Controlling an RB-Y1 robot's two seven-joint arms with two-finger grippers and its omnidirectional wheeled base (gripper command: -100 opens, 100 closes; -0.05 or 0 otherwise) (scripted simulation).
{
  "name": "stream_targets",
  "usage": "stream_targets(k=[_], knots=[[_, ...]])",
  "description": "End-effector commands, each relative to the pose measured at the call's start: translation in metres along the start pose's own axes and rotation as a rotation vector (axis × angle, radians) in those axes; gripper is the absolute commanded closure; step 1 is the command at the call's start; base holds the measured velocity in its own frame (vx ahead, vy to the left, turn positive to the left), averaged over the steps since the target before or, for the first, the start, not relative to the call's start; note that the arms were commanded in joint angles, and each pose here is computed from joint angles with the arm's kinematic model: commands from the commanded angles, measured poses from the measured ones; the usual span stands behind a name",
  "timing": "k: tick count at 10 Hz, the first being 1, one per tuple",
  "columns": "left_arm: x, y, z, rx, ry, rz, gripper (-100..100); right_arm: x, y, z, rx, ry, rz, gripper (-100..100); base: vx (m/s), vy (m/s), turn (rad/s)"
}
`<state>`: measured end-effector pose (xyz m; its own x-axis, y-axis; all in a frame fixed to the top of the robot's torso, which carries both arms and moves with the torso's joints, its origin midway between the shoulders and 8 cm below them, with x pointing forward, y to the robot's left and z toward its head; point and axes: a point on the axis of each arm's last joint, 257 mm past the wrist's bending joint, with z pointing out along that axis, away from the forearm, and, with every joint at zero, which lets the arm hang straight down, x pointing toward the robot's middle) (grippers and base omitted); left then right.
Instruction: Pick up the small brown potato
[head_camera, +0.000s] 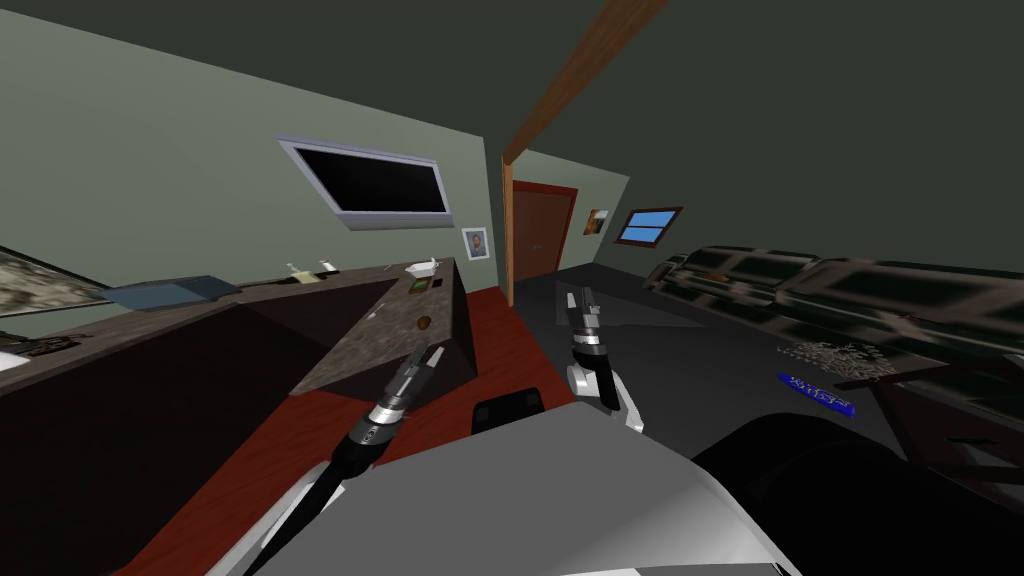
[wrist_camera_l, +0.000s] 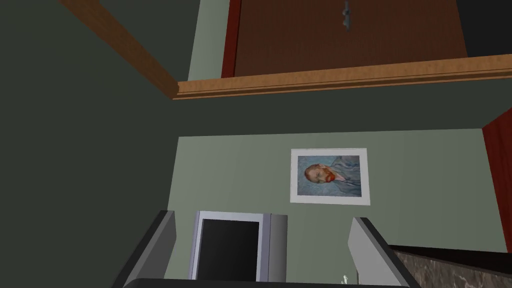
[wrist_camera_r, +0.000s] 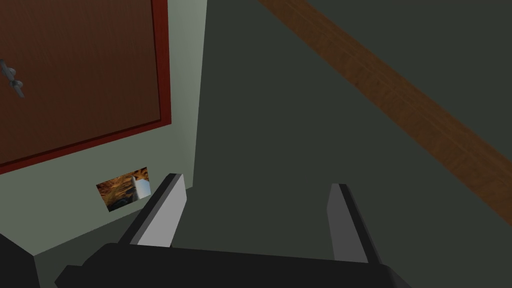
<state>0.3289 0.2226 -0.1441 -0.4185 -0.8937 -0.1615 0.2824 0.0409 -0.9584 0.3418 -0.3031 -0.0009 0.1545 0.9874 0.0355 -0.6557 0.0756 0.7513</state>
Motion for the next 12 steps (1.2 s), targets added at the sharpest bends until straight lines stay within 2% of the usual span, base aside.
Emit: stream_targets(k=[1,2,4,5,6,7,8,9,10,11,12], knots=[[0.003,0.01,-0.007,-0.042,0.036,0.009,-100,0.0,0.0,0.0,0.0,0.0,0.0,0,-0.056,-0.028,-0.017],[0.005,0.028,-0.02,-0.098,0.047,-0.008,-100,0.0,0.0,0.0,0.0,0.0,0.0,0,-0.048,-0.037,-0.043],[0.005,0.03,-0.022,-0.115,0.076,0.012,-100,0.0,0.0,0.0,0.0,0.0,0.0,0,-0.022,-0.027,-0.004],[0.006,0.048,-0.038,-0.178,0.092,0.001,-100,0.0,0.0,0.0,0.0,0.0,0.0,0,-0.026,-0.026,-0.041],[0.006,0.049,-0.04,-0.19,0.111,0.013,-100,0.0,0.0,0.0,0.0,0.0,0.0,0,-0.029,-0.029,-0.019],[0.005,0.066,-0.057,-0.252,0.12,0.0,-100,0.0,0.0,0.0,0.0,0.0,0.0,0,-0.036,-0.046,-0.047],[0.005,0.067,-0.059,-0.266,0.142,0.015,-100,0.0,0.0,0.0,0.0,0.0,0.0,0,-0.029,-0.043,-0.018],[0.003,0.083,-0.078,-0.329,0.146,0.002,-100,0.0,0.0,0.0,0.0,0.0,0.0,0,-0.019,-0.048,-0.04],[0.002,0.084,-0.08,-0.344,0.171,0.019,-100,0.0,0.0,0.0,0.0,0.0,0.0,0,-0.018,-0.038,-0.014],[0.0,0.1,-0.101,-0.409,0.176,0.009,-100,0.0,0.0,0.0,0.0,0.0,0.0,0,-0.025,-0.046,-0.042],[-0.002,0.1,-0.104,-0.424,0.2,0.026,-100,0.0,0.0,0.0,0.0,0.0,0.0,0,-0.018,-0.043,-0.019]])
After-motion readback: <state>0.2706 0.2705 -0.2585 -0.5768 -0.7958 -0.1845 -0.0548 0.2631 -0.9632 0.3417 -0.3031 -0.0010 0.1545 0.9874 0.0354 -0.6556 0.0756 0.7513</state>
